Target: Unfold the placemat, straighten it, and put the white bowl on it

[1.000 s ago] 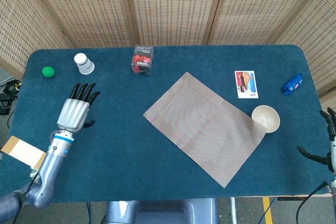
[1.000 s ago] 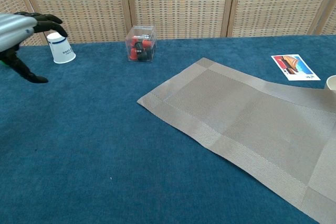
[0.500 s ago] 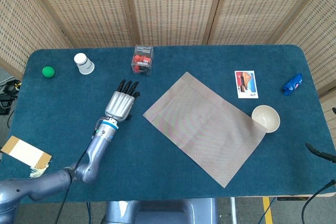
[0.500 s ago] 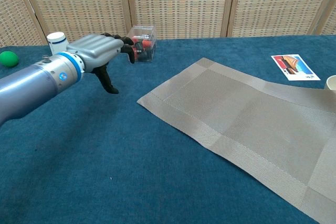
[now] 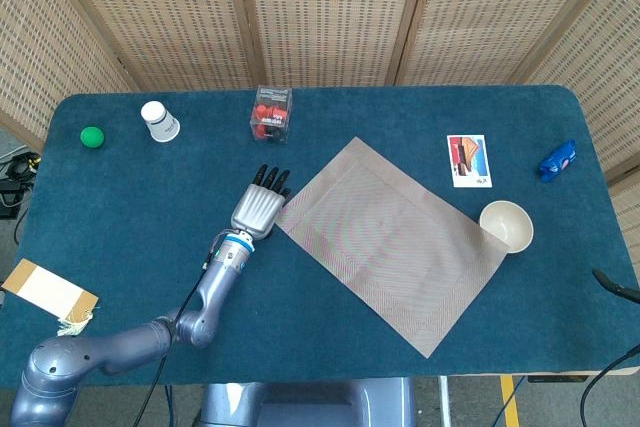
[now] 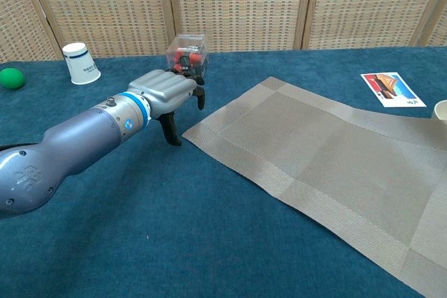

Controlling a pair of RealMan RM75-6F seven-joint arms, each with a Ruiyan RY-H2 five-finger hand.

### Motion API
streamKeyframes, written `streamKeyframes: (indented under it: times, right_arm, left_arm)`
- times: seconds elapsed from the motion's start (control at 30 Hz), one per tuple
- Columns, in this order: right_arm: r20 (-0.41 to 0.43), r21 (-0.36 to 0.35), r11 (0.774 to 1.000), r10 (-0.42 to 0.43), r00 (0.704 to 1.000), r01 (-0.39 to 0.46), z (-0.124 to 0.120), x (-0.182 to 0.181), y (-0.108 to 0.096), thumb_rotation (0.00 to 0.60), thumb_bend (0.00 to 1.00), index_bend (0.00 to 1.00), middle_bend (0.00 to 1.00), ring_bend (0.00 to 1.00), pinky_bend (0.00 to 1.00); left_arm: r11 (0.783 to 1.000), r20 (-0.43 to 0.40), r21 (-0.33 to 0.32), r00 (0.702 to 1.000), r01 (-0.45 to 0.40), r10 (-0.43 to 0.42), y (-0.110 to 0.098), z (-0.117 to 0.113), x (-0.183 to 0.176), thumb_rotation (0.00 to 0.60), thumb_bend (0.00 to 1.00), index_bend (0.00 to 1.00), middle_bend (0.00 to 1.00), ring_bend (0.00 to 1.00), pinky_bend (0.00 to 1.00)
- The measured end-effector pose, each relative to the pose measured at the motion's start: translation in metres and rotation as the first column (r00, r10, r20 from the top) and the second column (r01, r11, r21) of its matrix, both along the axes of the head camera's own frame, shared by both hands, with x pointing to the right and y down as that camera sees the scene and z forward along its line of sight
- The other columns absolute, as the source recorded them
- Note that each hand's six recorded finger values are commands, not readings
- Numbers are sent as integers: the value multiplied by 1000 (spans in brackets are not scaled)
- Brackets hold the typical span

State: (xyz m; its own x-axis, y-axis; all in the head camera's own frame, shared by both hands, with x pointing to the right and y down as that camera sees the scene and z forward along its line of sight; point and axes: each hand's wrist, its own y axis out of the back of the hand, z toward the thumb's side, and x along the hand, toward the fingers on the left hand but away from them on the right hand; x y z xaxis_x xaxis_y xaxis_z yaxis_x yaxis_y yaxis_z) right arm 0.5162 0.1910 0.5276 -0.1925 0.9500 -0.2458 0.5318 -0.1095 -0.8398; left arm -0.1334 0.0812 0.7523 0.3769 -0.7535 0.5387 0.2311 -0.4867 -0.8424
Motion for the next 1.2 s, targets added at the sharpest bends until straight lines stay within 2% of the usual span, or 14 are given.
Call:
streamKeyframes:
  times: [0.47,0.53,0.73,0.83,1.0,1.2]
  right_arm:
    - [41,27,1000,2,999,-3,-6,-1,0,600,174,109,0,0,0]
    - [45,25,1000,3,999,-4,-6,-1,0,600,174,109,0,0,0]
    - [57,23,1000,0,998,-1,-6,-2,0,600,173,109,0,0,0]
    - [60,21,1000,0,998,-1,-6,-3,0,600,174,109,0,0,0]
    - [66,17,1000,-1,998,0,-6,-3,0,600,174,109,0,0,0]
    - [70,14,1000,-7,997,6,-5,-5,0,600,174,111,0,0,0]
  left_arm:
    - [1000,23,7,1000,0,0,3,11,14,600,157,325,0,0,0]
    - [1000,26,6,1000,-2,2,5,13,16,600,190,331,0,0,0]
    - [999,43,31,999,-22,20,10,18,23,600,377,358,0,0,0]
    - [999,34,44,999,-23,22,11,17,26,600,430,371,0,0,0]
    - [998,7,59,1000,-20,20,12,14,30,600,444,406,0,0,0]
    - [996,-17,82,1000,-24,25,12,10,30,600,443,508,0,0,0]
